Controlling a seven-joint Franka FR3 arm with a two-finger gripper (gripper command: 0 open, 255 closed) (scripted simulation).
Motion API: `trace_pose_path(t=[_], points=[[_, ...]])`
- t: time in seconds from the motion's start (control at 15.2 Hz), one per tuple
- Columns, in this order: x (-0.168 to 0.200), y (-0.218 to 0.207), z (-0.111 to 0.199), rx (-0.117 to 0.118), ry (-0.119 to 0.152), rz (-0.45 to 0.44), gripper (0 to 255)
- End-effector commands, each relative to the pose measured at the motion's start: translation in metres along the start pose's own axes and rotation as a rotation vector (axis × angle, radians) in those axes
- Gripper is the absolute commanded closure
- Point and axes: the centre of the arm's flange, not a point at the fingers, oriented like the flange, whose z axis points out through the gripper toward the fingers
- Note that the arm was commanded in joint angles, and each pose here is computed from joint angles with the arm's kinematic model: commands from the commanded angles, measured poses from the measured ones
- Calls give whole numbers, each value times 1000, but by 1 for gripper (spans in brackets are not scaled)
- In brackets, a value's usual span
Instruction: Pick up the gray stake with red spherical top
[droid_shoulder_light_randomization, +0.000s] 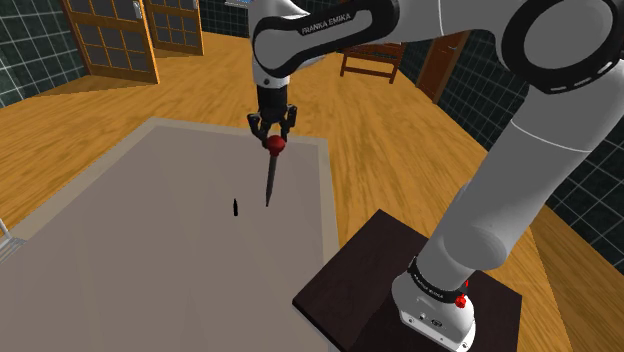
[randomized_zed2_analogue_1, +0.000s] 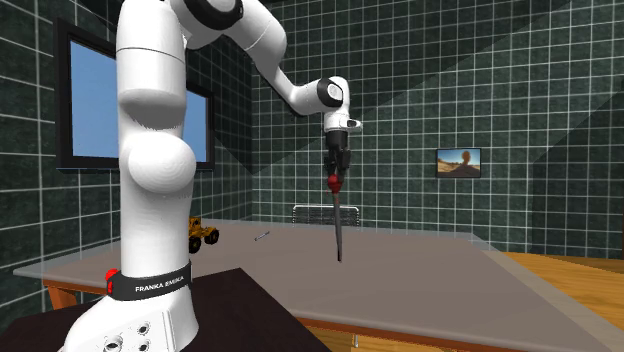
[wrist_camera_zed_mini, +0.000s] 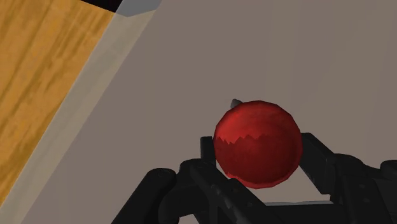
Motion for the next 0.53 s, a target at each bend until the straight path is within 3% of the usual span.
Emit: trace_pose_path(t=[0.0, 0.46], points=[[0, -1, -10, 0, 0, 0, 255], [-1, 2, -43, 0, 0, 0, 255]])
